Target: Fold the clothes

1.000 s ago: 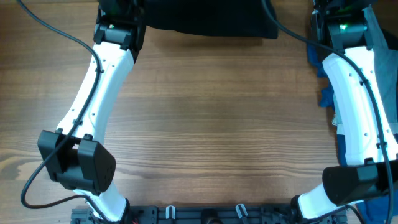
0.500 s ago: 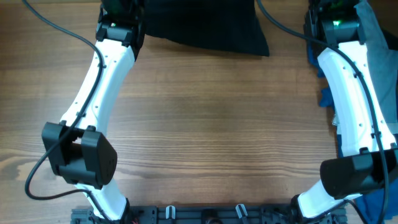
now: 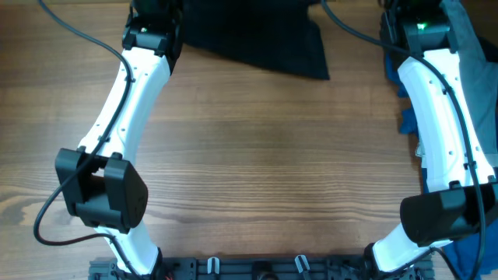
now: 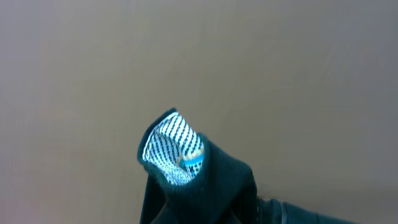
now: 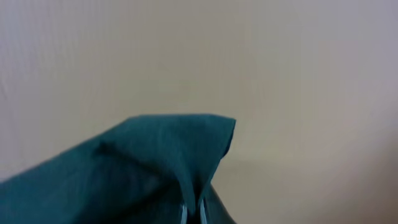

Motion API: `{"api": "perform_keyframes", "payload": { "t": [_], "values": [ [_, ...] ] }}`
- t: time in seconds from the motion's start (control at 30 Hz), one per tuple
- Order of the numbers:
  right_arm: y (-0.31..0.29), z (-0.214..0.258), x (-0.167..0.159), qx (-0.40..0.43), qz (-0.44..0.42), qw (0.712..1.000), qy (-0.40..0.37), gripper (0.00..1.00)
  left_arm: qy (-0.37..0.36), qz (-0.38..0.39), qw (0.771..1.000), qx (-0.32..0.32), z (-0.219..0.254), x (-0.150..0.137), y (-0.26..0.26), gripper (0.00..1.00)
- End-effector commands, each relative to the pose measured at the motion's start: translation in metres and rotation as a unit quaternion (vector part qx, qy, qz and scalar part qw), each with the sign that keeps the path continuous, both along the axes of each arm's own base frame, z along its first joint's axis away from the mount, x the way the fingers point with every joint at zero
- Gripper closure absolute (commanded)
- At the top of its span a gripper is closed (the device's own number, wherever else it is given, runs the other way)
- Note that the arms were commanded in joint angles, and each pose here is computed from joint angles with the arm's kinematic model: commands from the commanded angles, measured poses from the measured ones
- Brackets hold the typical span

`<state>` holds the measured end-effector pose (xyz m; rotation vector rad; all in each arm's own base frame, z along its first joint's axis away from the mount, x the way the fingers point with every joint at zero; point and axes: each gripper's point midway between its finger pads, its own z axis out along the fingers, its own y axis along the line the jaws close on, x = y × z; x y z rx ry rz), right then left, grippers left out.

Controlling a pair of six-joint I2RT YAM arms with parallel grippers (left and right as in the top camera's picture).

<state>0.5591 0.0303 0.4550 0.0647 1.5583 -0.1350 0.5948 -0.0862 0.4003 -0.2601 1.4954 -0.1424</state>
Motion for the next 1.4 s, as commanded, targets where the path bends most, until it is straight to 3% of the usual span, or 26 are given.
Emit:
{"api": "perform_keyframes", "payload": {
  "t": [0.0,0.17,0.3,0.5,0.67,0.73,0.9,1.03,1.37],
  "values": [
    [0.009,-0.039,0.0,0.074,0.032,0.994,0.077,0.95,0.085,0.006,0.995,-0.051,-0.042,-0.002,-0.001,0.96],
    [0.048,-0.11,-0.026,0.119,0.126,0.956,0.235,0.96,0.265,-0.01,0.961,-0.078,-0.127,-0.029,-0.009,0.96],
    [0.063,-0.132,-0.042,0.131,0.165,0.933,0.291,0.96,0.355,-0.02,0.931,-0.084,-0.166,-0.055,-0.014,0.96],
    [0.085,-0.154,-0.069,0.15,0.227,0.893,0.358,0.96,0.398,-0.07,0.908,-0.111,-0.157,-0.088,-0.029,0.96],
    [0.085,-0.189,-0.109,0.189,0.205,0.843,0.46,0.96,0.428,-0.086,0.891,-0.128,-0.139,-0.127,-0.03,0.96],
    [0.083,-0.2,-0.125,0.194,0.194,0.824,0.496,0.96,0.458,-0.081,0.877,-0.125,-0.136,-0.155,-0.024,0.96],
    [0.082,-0.217,-0.161,0.214,0.175,0.777,0.565,0.96,0.541,-0.055,0.831,-0.117,-0.146,-0.215,-0.009,0.96],
    [0.086,-0.225,-0.196,0.219,0.184,0.729,0.622,0.95,0.636,-0.029,0.764,-0.108,-0.168,-0.268,0.001,0.96],
    [0.077,-0.241,-0.241,0.196,0.168,0.671,0.695,0.96,0.723,-0.028,0.68,-0.116,-0.175,-0.325,0.0,0.96]
  ]
}}
